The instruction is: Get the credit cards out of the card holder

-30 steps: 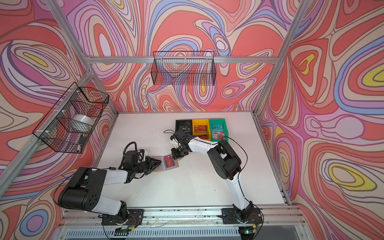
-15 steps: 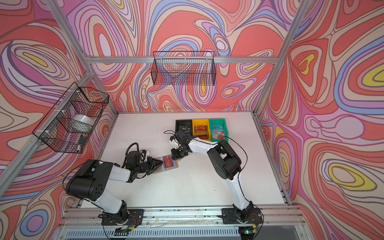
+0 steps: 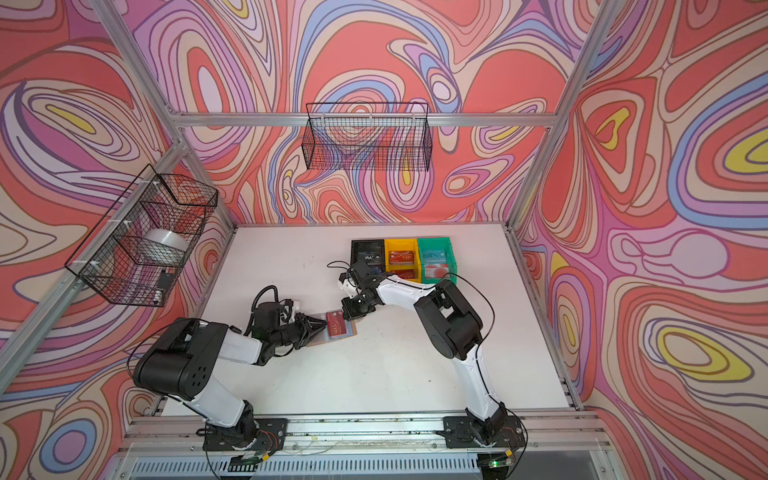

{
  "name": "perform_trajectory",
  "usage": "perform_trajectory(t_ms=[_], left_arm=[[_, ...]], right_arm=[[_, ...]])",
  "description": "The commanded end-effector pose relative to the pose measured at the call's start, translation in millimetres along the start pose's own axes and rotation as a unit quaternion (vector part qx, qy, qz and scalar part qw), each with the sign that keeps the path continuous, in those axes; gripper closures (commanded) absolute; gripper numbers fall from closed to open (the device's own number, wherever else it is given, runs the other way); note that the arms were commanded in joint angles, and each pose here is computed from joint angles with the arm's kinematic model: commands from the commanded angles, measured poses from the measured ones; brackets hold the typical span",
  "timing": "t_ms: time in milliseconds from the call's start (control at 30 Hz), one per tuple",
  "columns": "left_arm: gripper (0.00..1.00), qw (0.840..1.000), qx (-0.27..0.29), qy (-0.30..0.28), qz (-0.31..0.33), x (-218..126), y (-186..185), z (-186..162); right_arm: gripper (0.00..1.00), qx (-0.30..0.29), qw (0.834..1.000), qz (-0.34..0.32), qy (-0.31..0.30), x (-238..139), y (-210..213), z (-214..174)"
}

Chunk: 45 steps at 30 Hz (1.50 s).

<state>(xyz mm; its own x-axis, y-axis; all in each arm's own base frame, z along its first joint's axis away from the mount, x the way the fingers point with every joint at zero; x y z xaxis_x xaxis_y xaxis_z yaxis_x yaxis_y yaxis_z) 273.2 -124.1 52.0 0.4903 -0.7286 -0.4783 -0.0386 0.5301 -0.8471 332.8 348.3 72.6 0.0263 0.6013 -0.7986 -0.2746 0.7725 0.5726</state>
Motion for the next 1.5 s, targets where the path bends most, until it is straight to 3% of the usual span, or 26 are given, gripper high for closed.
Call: perform_trajectory(t_ms=[0,1467], left_arm=[[0.80,1.000,0.006,-0.004,0.001,0.4,1.2,-0.5],[0.80,1.000,0.025,-0.005,-0.009,0.8,-12.2,6.8]], right_arm=[[0.95,-0.004,1.000,0.004,0.004,1.5,1.9,-3.3],[0.94,0.002,1.000,-0.007,0.019,11.7,-5.7,-9.4]])
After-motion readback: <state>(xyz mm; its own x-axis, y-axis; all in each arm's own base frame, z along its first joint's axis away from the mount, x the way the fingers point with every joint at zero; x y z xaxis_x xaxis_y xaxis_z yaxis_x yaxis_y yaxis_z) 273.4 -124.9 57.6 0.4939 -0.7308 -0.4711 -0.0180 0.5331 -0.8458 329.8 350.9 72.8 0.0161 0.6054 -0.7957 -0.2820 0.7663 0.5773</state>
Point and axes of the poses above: each gripper's point midway between its finger pads, its own x axis out along the fingers, its own y axis along the line the jaws close on, z = x × y, the point moved 5 cm from there along -x, back along the fingers, and after that the axes turned 15 degrees about x, right-handed, at the moved point
